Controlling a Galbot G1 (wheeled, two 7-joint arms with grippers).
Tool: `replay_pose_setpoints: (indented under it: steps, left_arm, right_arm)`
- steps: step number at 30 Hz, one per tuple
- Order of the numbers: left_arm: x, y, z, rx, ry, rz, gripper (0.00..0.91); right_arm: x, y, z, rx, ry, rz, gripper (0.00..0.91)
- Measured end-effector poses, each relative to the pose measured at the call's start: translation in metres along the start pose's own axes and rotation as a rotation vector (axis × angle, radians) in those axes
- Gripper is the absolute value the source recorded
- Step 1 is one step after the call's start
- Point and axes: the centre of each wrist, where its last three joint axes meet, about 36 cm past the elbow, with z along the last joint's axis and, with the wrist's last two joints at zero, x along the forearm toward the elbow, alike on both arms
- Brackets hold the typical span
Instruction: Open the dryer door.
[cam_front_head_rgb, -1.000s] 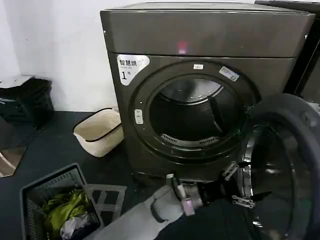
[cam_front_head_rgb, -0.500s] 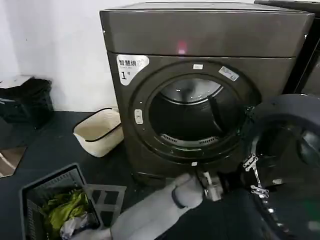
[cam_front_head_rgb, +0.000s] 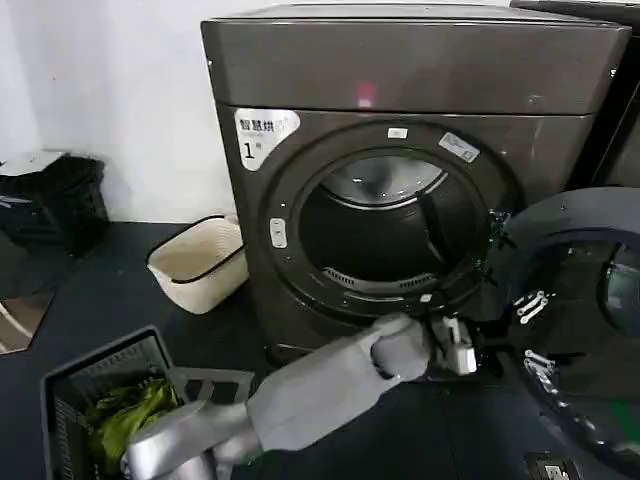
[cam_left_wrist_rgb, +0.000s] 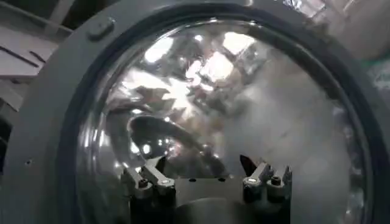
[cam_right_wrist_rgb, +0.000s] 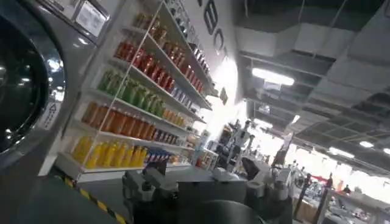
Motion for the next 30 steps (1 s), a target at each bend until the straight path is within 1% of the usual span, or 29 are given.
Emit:
replay_pose_setpoints:
  steps: [4,9,14,20,23,27,30]
  left_arm:
    - [-0.006,0.01,0.0,-0.018,0.035,0.011,0.907]
    - [-0.006,0.021,0.003,-0.029,0.088,0.014,0.907]
    - [-0.004,0.024,0.006,-0.028,0.113,0.014,0.907]
    - [-0.002,0.023,0.014,0.002,0.135,0.013,0.907]
    - [-0.003,0.022,0.012,0.014,0.123,0.013,0.907]
    - [-0.007,0.019,0.004,0.048,0.105,0.014,0.907]
    - [-0.011,0.016,-0.003,0.102,0.098,0.011,0.907]
  right_arm:
    - [0.002,-0.004,-0.001,0.004,0.004,0.025,0.907]
    - [0.004,-0.012,-0.003,0.027,0.039,0.098,0.907]
    - [0.006,-0.021,-0.003,0.044,0.065,0.155,0.907]
    - [0.006,-0.029,0.0,0.045,0.076,0.183,0.907]
    - [0.006,-0.031,0.004,0.048,0.089,0.193,0.907]
    - [0.007,-0.037,0.01,0.089,0.137,0.261,0.907]
    - [0.008,-0.049,0.015,0.122,0.156,0.299,0.907]
